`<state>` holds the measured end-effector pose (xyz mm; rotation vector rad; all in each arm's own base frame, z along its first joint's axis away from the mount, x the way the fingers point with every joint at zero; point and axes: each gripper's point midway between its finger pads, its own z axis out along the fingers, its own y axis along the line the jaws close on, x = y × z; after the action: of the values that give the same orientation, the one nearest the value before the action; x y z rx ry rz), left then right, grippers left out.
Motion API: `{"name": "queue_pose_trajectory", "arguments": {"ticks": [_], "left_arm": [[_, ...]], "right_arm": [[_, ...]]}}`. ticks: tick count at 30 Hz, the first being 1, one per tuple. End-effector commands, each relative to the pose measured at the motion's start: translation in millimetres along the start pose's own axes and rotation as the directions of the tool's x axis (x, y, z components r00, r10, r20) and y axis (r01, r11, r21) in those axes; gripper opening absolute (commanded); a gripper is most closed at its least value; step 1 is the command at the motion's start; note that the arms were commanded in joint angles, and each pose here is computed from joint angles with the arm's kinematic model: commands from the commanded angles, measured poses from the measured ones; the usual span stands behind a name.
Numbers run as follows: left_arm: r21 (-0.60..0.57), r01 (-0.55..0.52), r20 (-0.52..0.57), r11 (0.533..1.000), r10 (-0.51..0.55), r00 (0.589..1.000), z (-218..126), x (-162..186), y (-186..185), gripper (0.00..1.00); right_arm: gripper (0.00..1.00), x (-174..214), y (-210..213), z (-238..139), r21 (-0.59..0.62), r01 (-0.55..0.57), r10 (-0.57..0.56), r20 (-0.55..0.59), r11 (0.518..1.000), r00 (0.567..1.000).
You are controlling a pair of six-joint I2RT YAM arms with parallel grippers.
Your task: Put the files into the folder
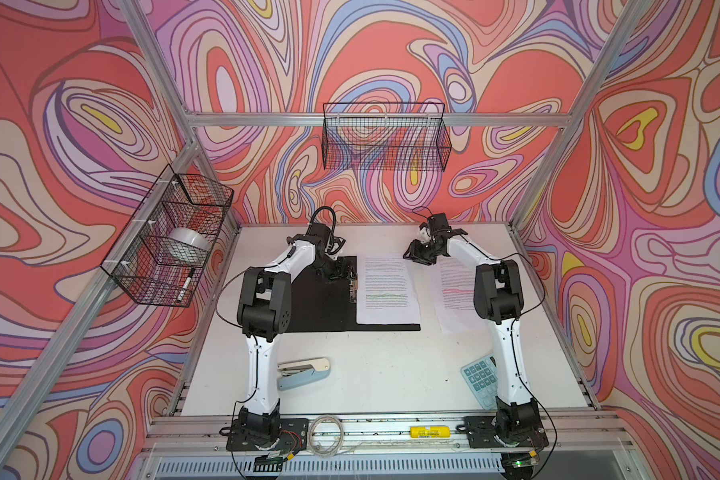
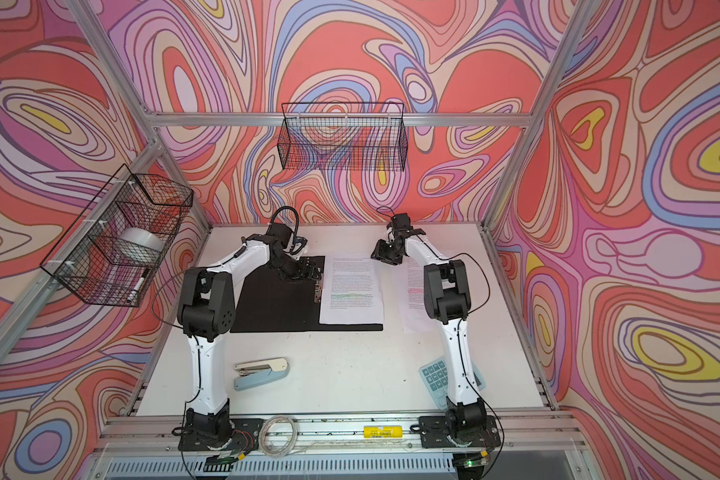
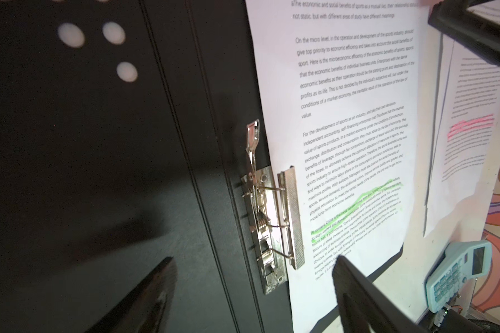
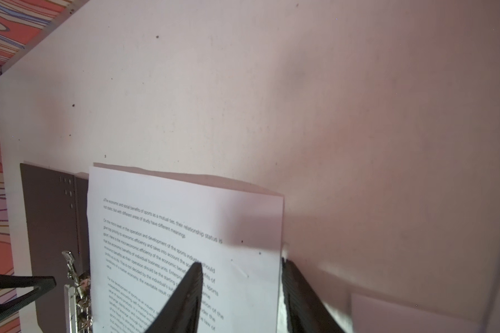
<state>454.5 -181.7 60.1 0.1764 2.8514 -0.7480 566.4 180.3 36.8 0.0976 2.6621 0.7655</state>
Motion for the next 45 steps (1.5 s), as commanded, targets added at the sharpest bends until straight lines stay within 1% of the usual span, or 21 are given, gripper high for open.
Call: {"name": "queue_pose_trajectory", "arguments": {"ticks": [1,10,21,32,42,45], "left_arm": [[0.023,0.029,-0.030,0.999,-0.029,0.999,5,2,0,0.86],[0.043,0.053,-0.049,0.998,-0.050,0.998,13,3,0,0.86],[0.058,0.063,-0.044,0.996,-0.060,0.997,15,1,-3,0.87],[0.069,0.071,-0.052,0.995,-0.067,0.996,18,2,-3,0.87],[0.069,0.064,-0.058,0.996,-0.061,0.996,20,3,-6,0.88],[0.066,0.060,-0.057,0.996,-0.056,0.997,18,3,-6,0.88]], "right_arm": [[0.47,27,-5,11,-0.014,-0.031,0.030,-0.089,0.999,0.996],[0.45,36,10,7,-0.066,-0.031,0.022,-0.120,0.997,0.992],[0.41,33,28,-12,-0.106,-0.016,0.006,-0.093,0.994,0.996],[0.40,40,39,-21,-0.157,-0.019,0.002,-0.112,0.987,0.994],[0.40,33,42,-17,-0.176,-0.018,0.001,-0.100,0.984,0.995],[0.40,30,41,-14,-0.165,-0.016,-0.002,-0.105,0.986,0.995]]}}
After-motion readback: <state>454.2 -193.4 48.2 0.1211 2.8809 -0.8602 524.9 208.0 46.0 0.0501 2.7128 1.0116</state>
